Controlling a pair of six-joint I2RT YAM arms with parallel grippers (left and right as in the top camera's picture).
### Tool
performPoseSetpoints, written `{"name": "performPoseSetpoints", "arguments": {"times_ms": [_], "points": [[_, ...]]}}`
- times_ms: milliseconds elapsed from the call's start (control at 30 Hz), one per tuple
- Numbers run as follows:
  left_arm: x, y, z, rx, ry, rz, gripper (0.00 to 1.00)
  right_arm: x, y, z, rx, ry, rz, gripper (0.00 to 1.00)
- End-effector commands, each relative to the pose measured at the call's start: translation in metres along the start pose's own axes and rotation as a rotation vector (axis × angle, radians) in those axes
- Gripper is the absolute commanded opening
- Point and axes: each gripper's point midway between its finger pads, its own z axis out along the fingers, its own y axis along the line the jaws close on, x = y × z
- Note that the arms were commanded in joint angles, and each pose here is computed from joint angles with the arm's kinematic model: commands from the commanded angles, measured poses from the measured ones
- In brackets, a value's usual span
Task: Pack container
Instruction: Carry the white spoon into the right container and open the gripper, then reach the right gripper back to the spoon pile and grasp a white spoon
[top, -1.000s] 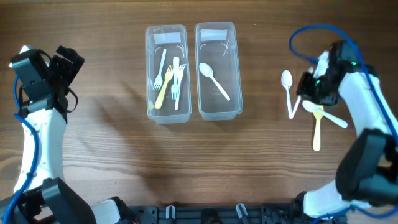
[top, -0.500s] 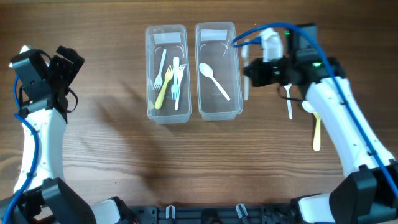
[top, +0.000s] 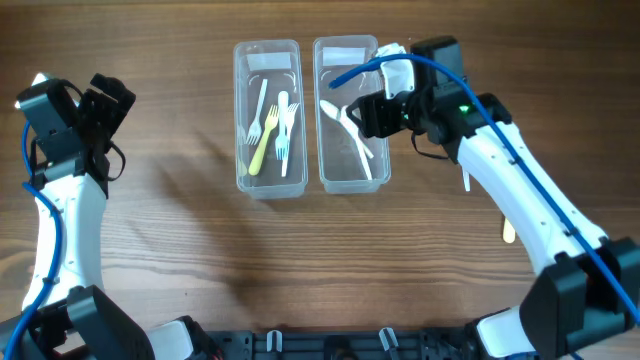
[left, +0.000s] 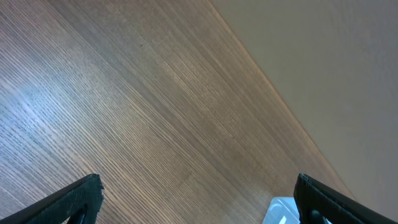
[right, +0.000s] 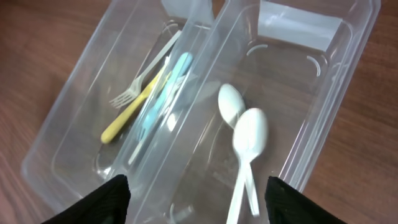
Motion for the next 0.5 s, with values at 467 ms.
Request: {"name": "performPoseSetpoints", "arguments": {"times_ms": [467], "points": [[-0.011,-0.007,-0.007,0.018,-0.028,-0.006,1.00,0.118,-0.167,-0.159,0.452,0.308,0.257,0.65]]}}
